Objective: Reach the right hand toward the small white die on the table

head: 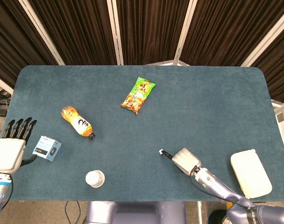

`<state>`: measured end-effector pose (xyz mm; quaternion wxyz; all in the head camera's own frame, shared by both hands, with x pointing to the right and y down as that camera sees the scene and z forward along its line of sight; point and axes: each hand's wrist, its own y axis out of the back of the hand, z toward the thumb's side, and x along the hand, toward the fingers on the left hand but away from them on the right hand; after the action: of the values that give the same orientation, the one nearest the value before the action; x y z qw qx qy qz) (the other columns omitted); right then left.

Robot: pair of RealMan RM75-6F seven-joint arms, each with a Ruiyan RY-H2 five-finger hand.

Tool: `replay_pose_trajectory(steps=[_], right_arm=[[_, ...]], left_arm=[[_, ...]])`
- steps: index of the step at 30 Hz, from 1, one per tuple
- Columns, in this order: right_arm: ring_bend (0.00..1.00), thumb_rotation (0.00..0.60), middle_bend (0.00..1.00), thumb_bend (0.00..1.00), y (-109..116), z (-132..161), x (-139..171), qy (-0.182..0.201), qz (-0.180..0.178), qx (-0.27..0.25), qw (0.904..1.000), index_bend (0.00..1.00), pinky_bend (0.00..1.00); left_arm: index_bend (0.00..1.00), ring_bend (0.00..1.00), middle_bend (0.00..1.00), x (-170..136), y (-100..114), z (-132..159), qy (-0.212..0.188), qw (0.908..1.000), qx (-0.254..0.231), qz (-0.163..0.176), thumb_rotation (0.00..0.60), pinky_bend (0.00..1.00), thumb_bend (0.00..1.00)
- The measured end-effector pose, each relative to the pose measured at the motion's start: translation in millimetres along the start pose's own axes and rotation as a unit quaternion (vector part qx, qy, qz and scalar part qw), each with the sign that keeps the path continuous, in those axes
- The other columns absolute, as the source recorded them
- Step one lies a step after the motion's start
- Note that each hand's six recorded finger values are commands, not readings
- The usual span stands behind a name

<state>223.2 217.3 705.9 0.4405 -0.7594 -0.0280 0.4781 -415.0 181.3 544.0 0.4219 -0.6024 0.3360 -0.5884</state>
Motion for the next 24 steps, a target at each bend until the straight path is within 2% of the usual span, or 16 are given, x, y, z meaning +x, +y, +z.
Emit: replay_pose_trajectory(steps=[13,18,24], right_arm=[[0.72,0.600,0.80,0.66,-8,-32,10,-0.040,0.020,-0.010,0.9989,0.00,1.00],[0.72,0.600,0.80,0.66,9,-41,17,-0.048,-0.007,-0.017,0.9987,0.00,1.00],[0.72,0.600,0.80,0.66,40,-48,36,-0.054,-0.063,-0.023,0.9963,0.00,0.99]], left_arm=[[0.00,0.00,0.00,0,-2,1,-0.002,1.0000,0.002,-0.006,0.600,0.00,0.00],[0.00,0.00,0.00,-1,-2,3,-0.003,1.0000,0.002,-0.005,0.600,0.00,0.00],[0.00,0.00,0.00,-1,0,3,-0.004,1.0000,0.000,-0.003,0.600,0.00,0.00]])
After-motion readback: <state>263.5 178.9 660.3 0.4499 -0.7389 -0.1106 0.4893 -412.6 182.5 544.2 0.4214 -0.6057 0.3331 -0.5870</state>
